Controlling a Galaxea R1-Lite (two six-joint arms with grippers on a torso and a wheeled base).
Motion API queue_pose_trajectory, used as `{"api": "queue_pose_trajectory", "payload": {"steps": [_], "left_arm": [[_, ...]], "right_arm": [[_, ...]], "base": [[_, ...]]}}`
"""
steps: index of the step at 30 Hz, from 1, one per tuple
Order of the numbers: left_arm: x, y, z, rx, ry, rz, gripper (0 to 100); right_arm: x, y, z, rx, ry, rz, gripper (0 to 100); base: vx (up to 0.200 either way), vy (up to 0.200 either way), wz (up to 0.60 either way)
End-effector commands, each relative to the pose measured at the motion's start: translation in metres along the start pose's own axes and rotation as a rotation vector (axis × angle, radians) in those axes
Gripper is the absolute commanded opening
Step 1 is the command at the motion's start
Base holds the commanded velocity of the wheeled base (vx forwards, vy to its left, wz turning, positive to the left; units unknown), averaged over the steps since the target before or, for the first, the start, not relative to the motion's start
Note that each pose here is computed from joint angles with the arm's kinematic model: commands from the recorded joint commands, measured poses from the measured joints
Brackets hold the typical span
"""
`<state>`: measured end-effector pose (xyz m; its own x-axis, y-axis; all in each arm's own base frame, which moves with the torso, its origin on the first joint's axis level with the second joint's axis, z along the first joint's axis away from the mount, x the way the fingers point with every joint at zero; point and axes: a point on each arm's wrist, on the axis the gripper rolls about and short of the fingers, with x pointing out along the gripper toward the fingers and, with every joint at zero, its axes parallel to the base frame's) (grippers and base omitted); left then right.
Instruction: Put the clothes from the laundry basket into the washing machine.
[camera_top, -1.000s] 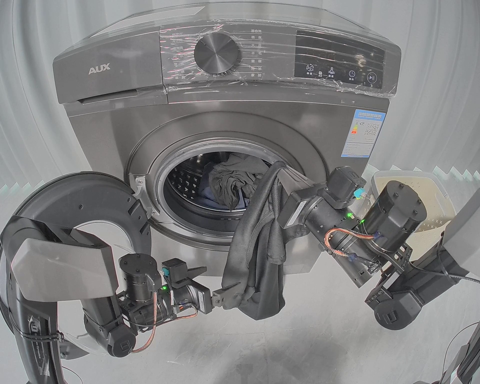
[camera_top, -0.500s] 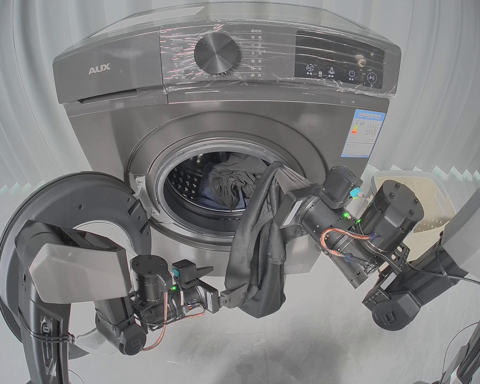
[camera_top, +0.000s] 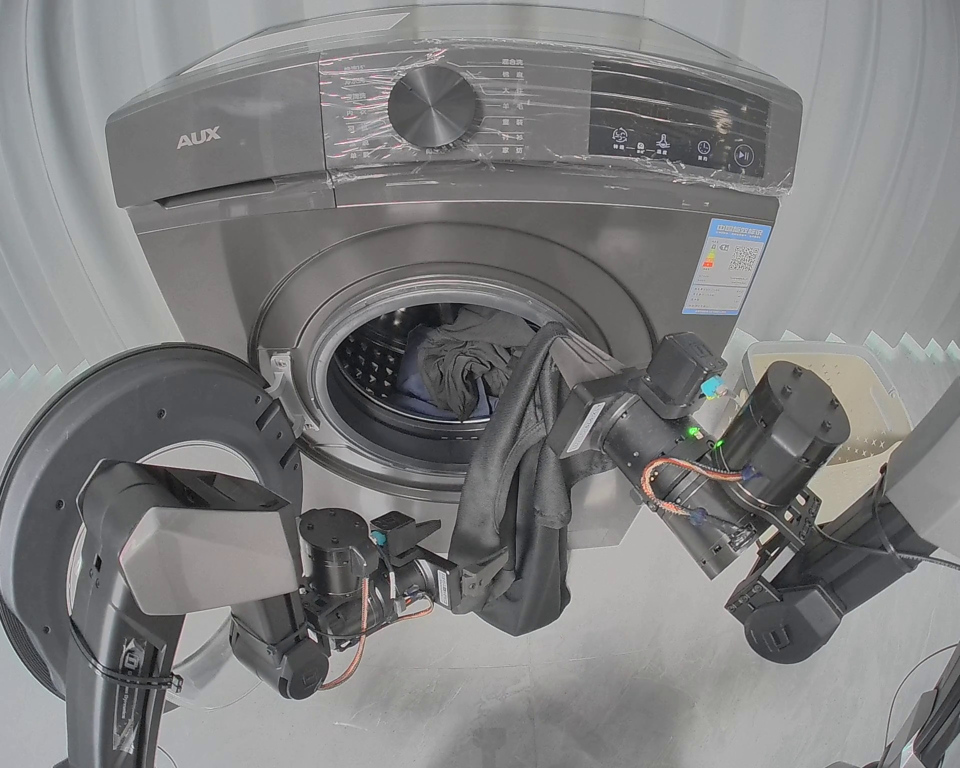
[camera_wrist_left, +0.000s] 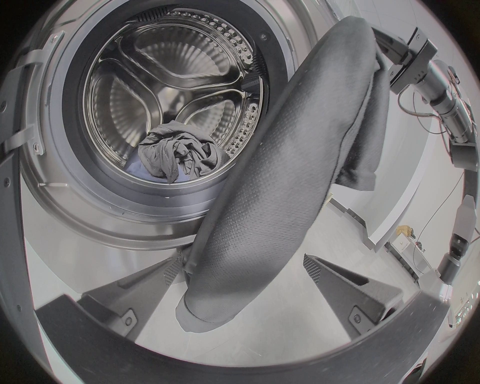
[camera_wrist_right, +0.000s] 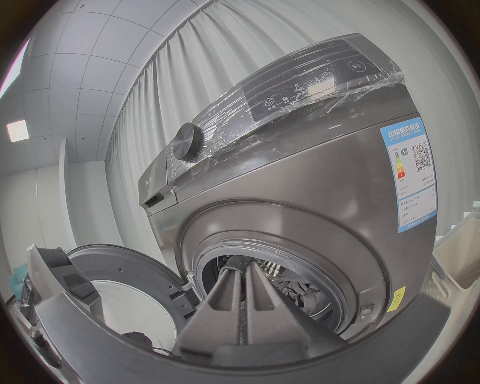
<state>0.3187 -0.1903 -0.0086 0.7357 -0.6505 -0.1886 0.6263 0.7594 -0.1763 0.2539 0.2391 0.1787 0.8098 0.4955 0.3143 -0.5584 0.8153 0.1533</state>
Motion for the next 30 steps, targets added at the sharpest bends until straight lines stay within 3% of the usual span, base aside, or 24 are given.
{"api": "queue_pose_trajectory", "payload": {"steps": [1,10,11,19,27,30], "left_arm": [[0.008,0.004,-0.01,-0.003,0.009,0.013,100],[0.018,0.006,-0.011,0.0,-0.019,0.032,100],[0.021,0.006,-0.012,0.001,-0.019,0.034,0],[0.026,0.008,-0.012,0.002,-0.04,0.062,0],[-0.011,0.003,0.018,0.0,-0.047,0.087,0],[-0.048,-0.003,0.049,0.005,-0.086,0.089,0]], "right_arm": [[-0.001,0.003,0.001,0.002,-0.003,0.007,0],[-0.001,0.003,0.002,0.002,-0.005,0.007,0],[-0.002,0.002,0.001,0.001,-0.002,0.007,0],[-0.002,0.001,0.0,0.002,0.001,0.002,0],[-0.025,-0.012,-0.003,-0.009,0.065,-0.024,0],[-0.049,-0.019,-0.011,-0.024,0.133,-0.033,0]], "base": [[0.0,0.0,0.0],[0.0,0.0,0.0],[0.0,0.0,0.0],[0.0,0.0,0.0],[0.0,0.0,0.0],[0.0,0.0,0.0]]}}
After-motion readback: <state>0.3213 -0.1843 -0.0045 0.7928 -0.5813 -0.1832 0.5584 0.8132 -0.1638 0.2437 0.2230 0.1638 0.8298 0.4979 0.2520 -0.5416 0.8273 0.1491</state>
